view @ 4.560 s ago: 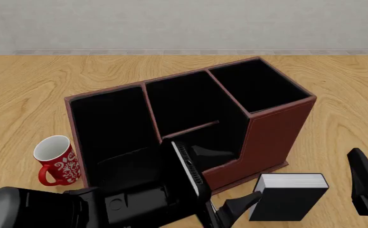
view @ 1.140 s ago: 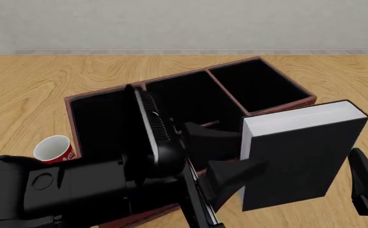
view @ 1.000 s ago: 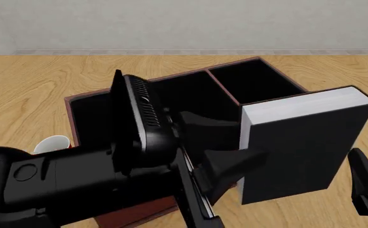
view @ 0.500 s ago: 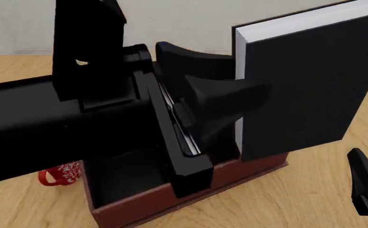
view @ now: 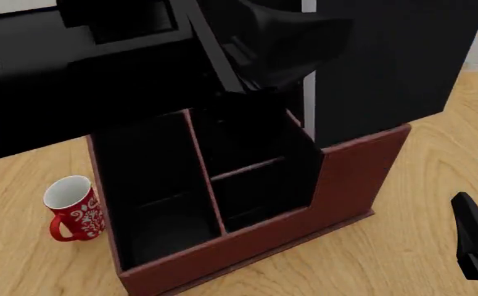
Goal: Pick up the book and place it in the right compartment of the caddy.
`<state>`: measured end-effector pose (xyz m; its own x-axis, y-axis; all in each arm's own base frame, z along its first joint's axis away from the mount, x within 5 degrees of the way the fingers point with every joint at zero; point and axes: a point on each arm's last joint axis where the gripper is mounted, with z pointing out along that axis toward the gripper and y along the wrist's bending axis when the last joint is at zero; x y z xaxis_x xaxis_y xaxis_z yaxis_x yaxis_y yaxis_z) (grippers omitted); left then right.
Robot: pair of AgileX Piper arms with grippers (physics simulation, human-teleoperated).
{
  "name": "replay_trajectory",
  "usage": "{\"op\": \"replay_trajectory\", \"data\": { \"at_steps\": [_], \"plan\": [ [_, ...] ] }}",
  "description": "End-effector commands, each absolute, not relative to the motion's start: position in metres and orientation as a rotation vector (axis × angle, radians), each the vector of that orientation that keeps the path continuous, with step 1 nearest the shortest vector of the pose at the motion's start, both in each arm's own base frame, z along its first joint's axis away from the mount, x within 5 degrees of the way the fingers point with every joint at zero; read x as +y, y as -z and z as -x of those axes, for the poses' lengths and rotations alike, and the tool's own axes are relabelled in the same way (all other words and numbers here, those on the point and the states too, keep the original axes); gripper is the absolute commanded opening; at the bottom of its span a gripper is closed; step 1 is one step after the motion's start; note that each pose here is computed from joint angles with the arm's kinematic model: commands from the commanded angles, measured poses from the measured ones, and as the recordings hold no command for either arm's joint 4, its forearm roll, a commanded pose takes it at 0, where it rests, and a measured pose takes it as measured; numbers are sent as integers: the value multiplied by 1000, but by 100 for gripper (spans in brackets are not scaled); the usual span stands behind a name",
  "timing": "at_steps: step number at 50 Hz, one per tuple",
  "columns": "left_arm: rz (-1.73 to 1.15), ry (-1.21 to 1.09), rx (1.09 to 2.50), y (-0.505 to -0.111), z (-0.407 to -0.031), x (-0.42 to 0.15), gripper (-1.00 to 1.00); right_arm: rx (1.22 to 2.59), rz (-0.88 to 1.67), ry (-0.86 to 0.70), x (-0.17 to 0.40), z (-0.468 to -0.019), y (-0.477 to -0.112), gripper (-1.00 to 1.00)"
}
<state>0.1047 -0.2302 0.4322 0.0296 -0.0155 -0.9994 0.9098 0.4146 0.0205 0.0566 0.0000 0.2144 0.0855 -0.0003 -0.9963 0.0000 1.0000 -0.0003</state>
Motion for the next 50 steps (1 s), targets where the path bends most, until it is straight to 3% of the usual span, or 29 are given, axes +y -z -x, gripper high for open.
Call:
{"op": "replay_trajectory", "data": {
  "at_steps": [1,26,50],
  "plan": [
    [-853,841,1309,-443,-116,-232,-100,1485,0,0,0,-57,-214,100],
    [-913,751,1315,-418,-148,-280,-100,1485,0,0,0,-57,-214,100],
    [-902,654,1313,-395,-176,-285,-100,1485,0,0,0,-57,-214,100]
  ]
}}
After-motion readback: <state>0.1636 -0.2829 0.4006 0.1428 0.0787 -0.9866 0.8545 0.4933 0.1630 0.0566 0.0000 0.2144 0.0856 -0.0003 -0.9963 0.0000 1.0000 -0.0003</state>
